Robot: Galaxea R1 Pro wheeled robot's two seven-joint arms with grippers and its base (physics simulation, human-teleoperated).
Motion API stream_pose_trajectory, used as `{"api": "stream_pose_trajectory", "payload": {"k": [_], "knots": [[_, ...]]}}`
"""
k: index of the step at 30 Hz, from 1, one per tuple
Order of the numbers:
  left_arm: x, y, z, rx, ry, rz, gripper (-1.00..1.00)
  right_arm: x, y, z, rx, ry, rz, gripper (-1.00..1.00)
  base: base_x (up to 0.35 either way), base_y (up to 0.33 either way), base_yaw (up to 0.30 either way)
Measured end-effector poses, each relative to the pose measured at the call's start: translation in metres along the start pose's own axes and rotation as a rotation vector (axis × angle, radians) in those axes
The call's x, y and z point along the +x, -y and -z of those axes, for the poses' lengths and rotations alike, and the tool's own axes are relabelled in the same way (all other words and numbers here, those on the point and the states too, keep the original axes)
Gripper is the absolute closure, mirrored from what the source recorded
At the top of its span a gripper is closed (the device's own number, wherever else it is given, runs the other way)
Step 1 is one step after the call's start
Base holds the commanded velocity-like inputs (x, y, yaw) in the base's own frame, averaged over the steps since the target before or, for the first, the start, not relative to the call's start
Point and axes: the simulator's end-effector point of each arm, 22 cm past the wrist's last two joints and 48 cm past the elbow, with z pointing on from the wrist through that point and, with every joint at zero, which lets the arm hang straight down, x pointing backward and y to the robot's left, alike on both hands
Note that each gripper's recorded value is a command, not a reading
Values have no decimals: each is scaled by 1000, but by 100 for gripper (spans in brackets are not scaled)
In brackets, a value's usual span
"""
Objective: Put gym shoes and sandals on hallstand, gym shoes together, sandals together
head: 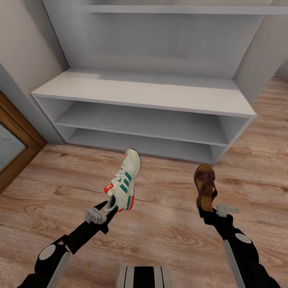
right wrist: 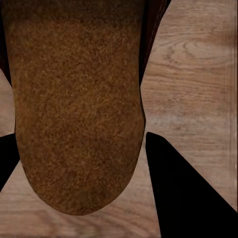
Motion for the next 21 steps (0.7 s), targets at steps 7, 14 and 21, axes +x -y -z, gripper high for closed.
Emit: {"api": "stream_pose_trajectory", "payload": {"k": [7, 14, 21], "knots": [[0, 0, 0, 0, 0, 0, 100, 0, 0, 0, 0, 0, 0, 100, -209, -278, -1], [0, 1, 0, 4, 2, 1, 100, 0, 0, 0, 0, 1, 0, 100, -30, -40, -149], [0, 1, 0, 2, 1, 1, 100, 0, 0, 0, 0, 1, 0, 100, 121, -171, -13]]}}
